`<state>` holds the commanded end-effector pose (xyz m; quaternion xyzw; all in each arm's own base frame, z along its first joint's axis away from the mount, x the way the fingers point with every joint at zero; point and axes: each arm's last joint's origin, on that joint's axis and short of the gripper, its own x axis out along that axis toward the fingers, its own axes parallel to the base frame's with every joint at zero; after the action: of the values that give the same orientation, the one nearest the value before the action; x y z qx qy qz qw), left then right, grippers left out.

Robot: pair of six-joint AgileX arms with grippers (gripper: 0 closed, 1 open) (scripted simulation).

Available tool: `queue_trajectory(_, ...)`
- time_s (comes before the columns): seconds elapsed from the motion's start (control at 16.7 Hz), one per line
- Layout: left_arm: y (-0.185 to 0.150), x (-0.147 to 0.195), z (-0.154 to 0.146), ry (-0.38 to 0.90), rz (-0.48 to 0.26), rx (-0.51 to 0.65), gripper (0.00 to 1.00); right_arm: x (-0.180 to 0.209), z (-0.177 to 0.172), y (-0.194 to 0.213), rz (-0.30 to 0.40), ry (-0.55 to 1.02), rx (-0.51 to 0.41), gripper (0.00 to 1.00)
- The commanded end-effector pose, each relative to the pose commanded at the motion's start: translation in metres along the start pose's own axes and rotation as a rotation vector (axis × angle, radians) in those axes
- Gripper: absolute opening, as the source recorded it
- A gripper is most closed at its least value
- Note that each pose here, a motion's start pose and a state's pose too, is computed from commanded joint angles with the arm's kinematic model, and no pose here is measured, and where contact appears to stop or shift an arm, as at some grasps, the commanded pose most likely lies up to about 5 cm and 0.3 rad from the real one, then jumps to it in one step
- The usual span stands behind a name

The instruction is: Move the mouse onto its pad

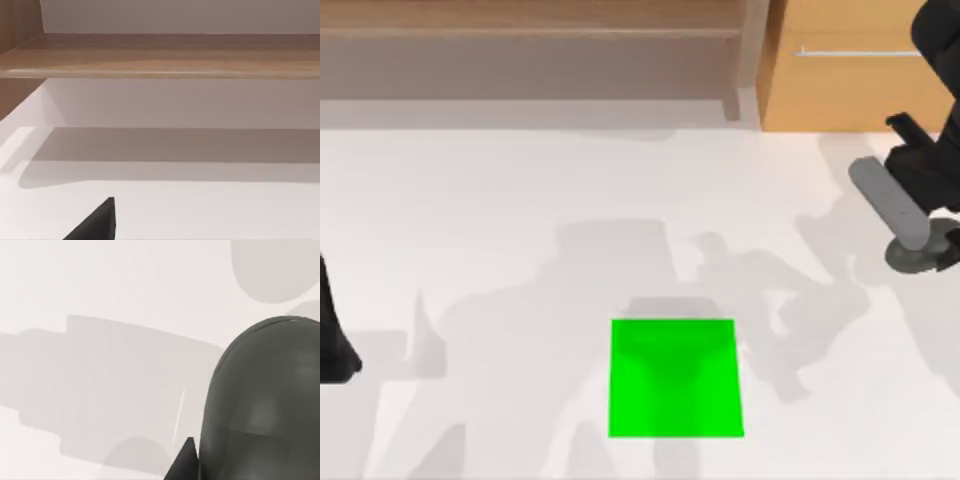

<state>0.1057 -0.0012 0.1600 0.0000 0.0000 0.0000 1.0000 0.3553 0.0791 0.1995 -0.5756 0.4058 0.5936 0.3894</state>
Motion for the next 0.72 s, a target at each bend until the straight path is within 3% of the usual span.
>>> queue_trajectory(0.24,0.000,0.000,0.000,0.000,0.000,0.000,1.00,0.010,0.128,-0.022,0.009,0.008,-0.633,0.00)
queue_trajectory(0.42,0.000,0.000,0.000,0.000,0.000,0.000,1.00,0.015,0.202,-0.015,-0.002,0.018,-0.986,0.00)
queue_trajectory(0.54,0.000,0.000,0.000,0.000,0.000,0.000,1.00,0.016,0.231,-0.009,-0.011,0.024,-1.129,0.00)
queue_trajectory(0.72,0.000,0.000,0.000,0.000,0.000,0.000,1.00,0.016,0.243,-0.006,-0.015,0.027,-1.188,0.00)
